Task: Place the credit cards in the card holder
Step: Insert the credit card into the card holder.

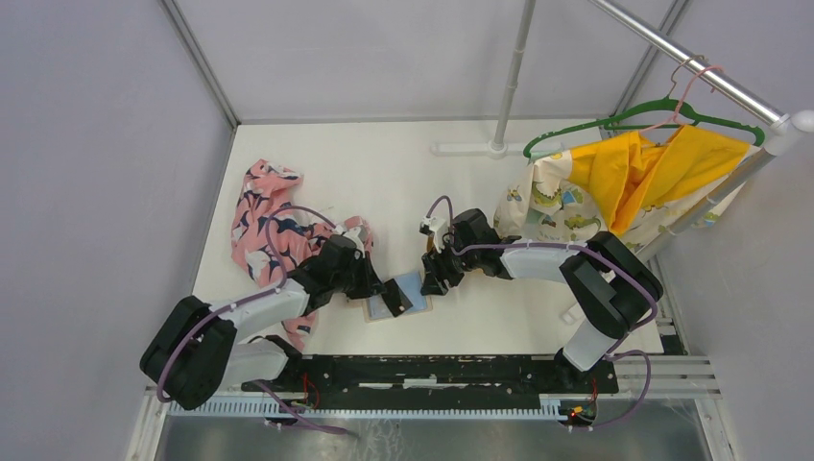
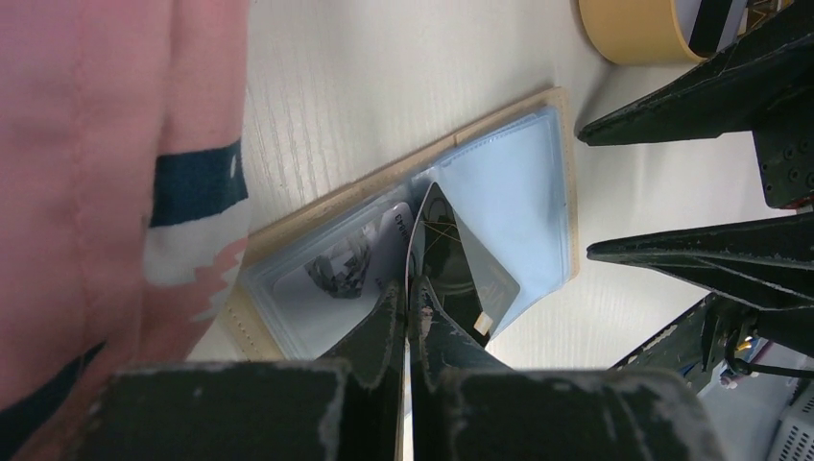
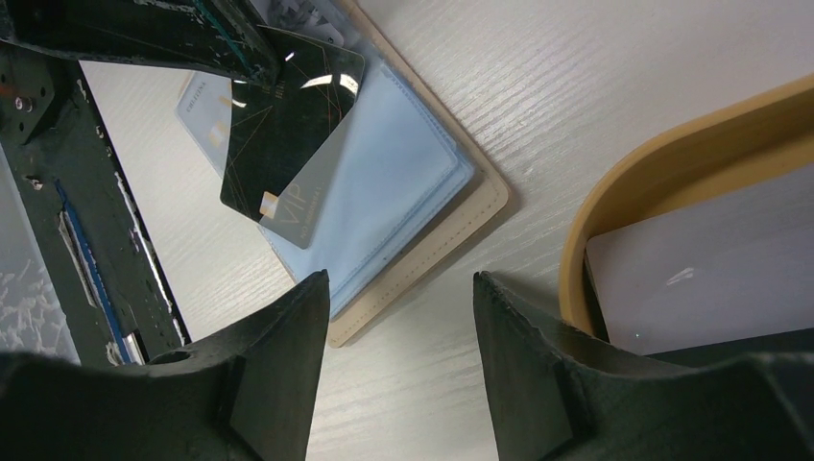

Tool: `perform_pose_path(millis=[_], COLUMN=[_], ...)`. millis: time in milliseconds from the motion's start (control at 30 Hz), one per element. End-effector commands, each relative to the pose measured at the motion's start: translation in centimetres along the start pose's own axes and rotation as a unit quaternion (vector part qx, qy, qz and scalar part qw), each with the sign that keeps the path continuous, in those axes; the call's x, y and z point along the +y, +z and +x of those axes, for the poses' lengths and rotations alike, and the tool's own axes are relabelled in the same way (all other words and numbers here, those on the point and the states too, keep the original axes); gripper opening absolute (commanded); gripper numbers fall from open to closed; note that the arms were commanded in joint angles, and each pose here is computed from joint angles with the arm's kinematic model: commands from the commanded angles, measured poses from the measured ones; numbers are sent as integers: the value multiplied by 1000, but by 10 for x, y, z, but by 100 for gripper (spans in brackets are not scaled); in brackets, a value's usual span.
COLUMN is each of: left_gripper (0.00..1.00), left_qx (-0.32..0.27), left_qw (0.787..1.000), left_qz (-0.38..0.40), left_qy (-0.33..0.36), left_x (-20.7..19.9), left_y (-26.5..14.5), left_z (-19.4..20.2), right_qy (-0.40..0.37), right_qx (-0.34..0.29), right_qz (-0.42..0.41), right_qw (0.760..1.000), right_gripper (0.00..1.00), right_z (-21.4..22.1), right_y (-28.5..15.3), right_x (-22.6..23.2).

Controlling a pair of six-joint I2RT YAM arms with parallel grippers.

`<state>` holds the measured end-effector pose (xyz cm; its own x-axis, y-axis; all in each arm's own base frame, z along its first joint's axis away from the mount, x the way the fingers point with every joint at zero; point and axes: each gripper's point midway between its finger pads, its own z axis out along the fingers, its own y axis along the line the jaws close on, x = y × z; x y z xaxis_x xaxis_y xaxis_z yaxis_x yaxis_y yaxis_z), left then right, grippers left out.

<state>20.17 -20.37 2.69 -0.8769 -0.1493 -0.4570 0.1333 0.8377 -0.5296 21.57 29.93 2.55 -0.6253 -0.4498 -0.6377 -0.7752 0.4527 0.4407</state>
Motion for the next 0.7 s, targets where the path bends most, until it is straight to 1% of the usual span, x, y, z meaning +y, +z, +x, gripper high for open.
perform_pose_path(millis=[0, 333, 567, 667], left_gripper=[2, 4, 4, 3], left_qx=[18, 49, 59, 73], left_qw=[999, 997, 996, 995], left_qz=[-31, -53, -55, -61], left_qy=[4, -16, -30, -31], left_x=[10, 16, 14, 15], left_y=[4, 6, 0, -1], left_z=[2, 11, 16, 20], right_qy=[2, 0, -4, -6], right_qx=[14, 14, 18, 18], right_qz=[30, 30, 36, 35], right_qw=[999, 999, 999, 999], right_gripper=[63, 63, 63, 63], right_z=[4, 4, 5, 5], right_y=[1, 2, 3, 3], right_x=[-12, -10, -12, -10])
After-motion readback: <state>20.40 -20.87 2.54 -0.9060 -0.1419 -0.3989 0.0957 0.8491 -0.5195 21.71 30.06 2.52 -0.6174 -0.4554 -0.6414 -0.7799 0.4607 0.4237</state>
